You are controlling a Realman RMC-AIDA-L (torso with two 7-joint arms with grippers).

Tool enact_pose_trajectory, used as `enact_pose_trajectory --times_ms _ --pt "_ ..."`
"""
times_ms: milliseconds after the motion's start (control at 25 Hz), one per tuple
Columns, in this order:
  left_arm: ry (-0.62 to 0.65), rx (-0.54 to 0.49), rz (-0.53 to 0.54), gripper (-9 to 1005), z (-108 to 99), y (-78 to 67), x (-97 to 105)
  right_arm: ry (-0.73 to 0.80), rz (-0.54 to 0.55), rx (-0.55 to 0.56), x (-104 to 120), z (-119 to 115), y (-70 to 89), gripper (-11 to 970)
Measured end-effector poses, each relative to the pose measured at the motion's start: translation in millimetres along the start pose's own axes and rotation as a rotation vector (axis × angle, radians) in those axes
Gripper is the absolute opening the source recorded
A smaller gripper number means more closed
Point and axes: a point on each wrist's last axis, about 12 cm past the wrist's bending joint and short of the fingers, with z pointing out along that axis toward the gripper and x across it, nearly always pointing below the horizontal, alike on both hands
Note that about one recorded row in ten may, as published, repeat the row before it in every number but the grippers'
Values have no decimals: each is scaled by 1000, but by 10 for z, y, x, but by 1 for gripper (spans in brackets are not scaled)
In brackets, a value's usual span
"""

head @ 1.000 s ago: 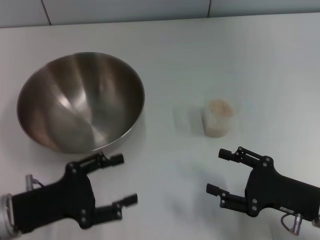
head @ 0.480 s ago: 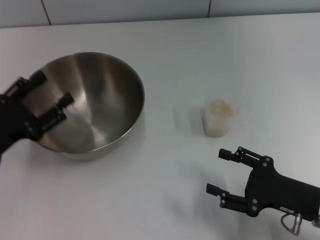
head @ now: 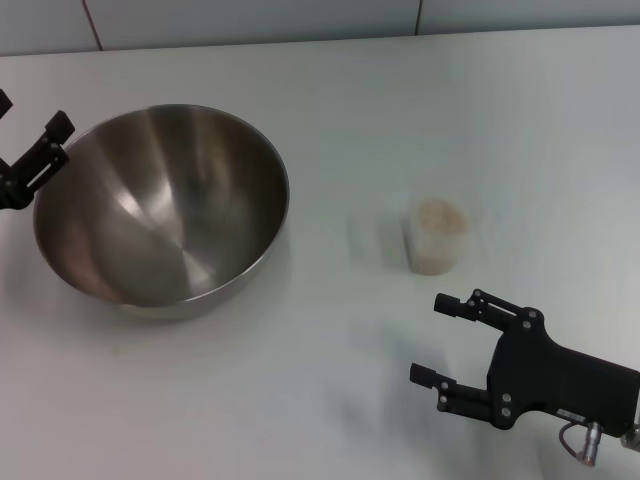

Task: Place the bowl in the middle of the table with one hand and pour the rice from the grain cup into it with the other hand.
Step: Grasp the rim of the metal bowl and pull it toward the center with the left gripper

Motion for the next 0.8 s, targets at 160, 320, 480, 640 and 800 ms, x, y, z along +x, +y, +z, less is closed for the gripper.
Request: enact_pose_trajectory --times_ms 160,320,480,640,800 --pt "2 -1 0 780 22 11 -7 0 -1 2 0 0 -2 797" --pt "42 4 -20 777 98 89 -41 -1 -3 3 -4 7 -11 797" --pt "121 27 -48 775 185 190 -103 -2 -4 3 -5 8 -13 797" --pt "216 58 -57 772 297 265 -187 -2 -5 2 -7 11 -16 797" --pt "404 88 -52 769 456 338 -313 -3 -6 2 -11 17 -23 797"
